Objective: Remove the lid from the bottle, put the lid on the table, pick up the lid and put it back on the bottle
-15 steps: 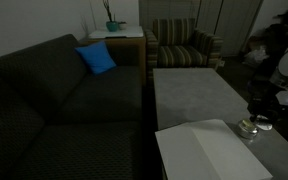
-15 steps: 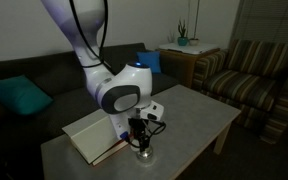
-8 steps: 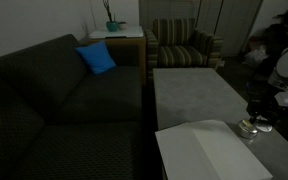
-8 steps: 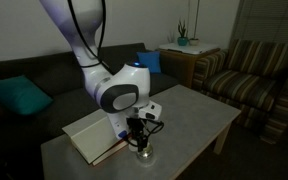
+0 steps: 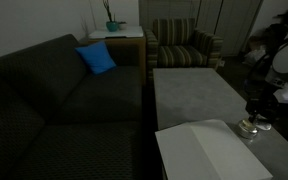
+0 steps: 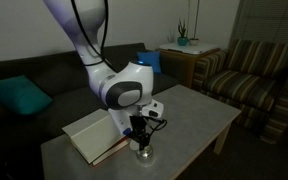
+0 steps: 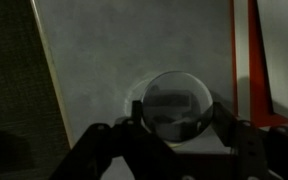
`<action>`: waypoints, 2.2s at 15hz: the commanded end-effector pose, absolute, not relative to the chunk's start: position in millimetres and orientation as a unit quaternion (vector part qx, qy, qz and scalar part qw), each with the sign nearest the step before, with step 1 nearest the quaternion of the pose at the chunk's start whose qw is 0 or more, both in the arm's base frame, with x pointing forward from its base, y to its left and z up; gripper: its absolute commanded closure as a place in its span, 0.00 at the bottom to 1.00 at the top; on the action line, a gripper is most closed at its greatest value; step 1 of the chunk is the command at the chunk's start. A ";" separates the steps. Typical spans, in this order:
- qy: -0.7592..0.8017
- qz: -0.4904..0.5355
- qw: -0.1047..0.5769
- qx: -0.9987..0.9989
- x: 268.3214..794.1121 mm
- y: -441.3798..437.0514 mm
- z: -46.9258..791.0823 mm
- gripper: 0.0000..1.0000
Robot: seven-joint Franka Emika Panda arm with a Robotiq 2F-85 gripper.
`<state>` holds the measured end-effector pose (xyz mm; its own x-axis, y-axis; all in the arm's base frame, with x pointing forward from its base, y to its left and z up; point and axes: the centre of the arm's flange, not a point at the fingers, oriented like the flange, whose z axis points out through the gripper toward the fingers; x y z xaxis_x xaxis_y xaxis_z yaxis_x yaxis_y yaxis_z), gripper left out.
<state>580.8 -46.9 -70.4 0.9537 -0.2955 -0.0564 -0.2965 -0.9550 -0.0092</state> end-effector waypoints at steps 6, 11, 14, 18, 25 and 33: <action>0.082 0.091 0.003 -0.993 613.1 -78.1 -66.6 0.56; 0.096 0.085 0.019 -0.992 633.6 -99.6 -89.0 0.56; 0.107 0.086 0.030 -0.990 638.0 -104.8 -112.1 0.56; 0.115 0.084 0.040 -0.989 637.9 -104.8 -119.0 0.56; 0.121 0.064 0.027 -0.990 634.7 -101.0 -70.4 0.56; 0.070 0.093 0.086 -0.989 658.1 -78.2 -81.0 0.56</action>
<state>653.8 -79.6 -74.0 0.9739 -0.1646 -0.1564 -0.1806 -0.9790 -0.0943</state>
